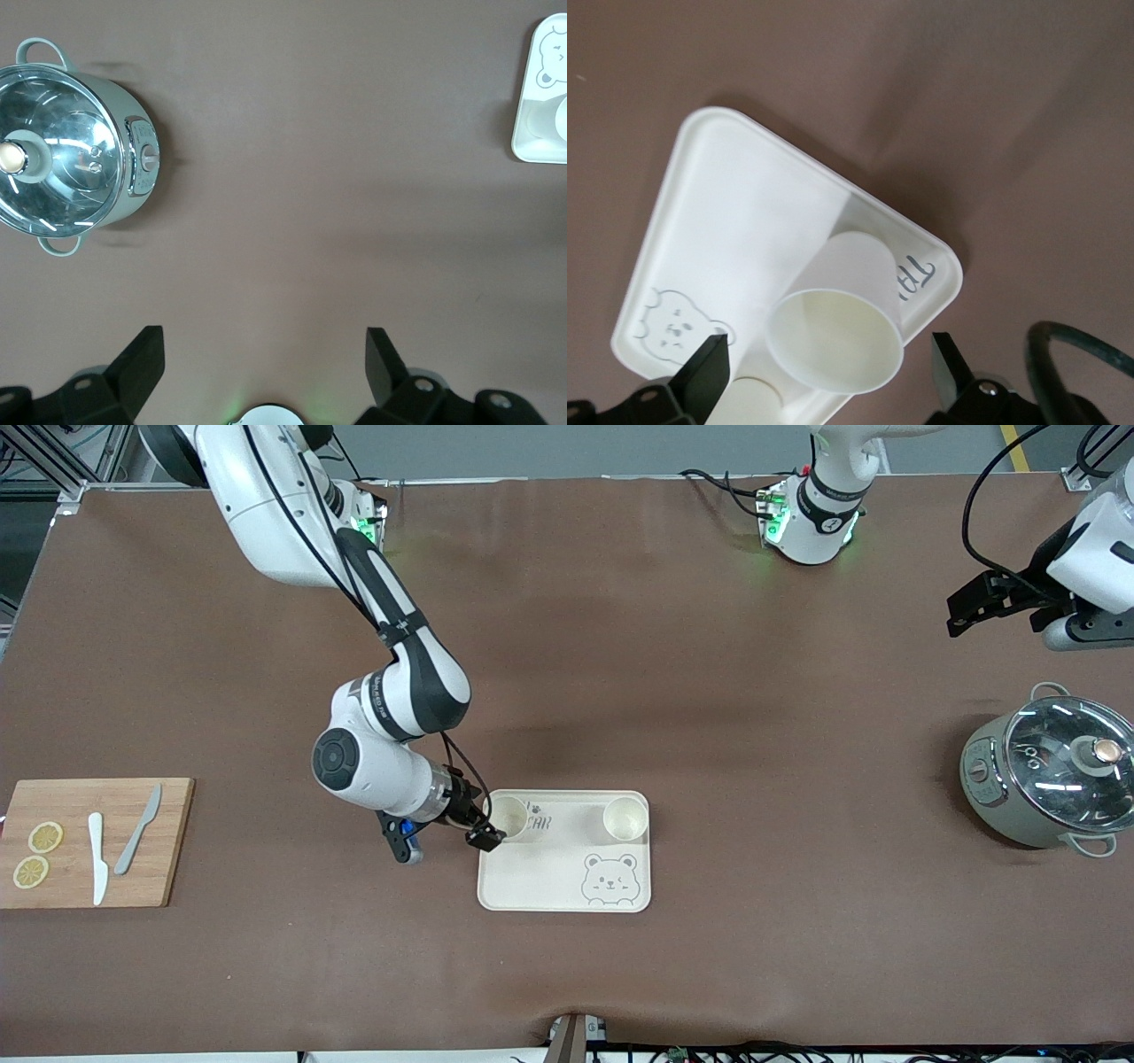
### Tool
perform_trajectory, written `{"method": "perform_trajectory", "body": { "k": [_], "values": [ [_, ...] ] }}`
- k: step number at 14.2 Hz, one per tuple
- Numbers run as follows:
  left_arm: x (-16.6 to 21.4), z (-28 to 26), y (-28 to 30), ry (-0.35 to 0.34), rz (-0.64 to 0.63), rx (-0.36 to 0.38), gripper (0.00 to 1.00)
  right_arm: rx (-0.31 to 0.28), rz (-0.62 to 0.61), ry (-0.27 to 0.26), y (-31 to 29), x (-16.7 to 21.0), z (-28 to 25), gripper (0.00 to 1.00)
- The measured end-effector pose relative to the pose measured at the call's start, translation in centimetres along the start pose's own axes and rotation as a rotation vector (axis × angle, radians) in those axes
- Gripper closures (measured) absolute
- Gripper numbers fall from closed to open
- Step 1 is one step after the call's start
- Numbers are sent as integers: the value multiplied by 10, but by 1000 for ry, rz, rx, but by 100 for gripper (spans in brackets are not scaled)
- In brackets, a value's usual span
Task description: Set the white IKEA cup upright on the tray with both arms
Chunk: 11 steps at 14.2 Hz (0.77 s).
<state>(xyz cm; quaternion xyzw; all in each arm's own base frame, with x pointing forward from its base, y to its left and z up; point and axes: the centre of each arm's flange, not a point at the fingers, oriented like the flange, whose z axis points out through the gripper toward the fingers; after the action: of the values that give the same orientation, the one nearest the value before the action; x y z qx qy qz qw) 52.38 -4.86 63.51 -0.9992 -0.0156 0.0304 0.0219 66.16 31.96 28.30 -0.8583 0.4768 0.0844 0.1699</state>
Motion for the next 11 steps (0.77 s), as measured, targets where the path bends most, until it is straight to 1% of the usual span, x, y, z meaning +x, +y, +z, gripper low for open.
{"method": "perform_trajectory", "body": {
  "k": [2,3,5,6,7,8,9,11],
  "values": [
    [1,2,0,-4,0,0,0,37,20,5,-6,17,-34,0],
    [2,2,0,-5,-1,0,0,25,35,-10,-5,28,-55,0],
    [2,3,0,-6,-1,0,0,-50,40,-55,-3,44,-99,0],
    [2,3,0,-6,-1,0,0,-90,33,-61,-1,50,-119,0],
    [3,4,0,-8,-1,0,0,-115,24,-44,1,56,-136,0],
    [4,5,0,-8,-1,0,0,-123,17,-19,3,62,-152,0],
    [5,6,-1,-7,-2,-1,0,-132,19,-8,7,71,-169,0],
    [5,6,-1,-5,-2,-1,0,-164,-11,-24,25,93,-209,0]
  ]
}}
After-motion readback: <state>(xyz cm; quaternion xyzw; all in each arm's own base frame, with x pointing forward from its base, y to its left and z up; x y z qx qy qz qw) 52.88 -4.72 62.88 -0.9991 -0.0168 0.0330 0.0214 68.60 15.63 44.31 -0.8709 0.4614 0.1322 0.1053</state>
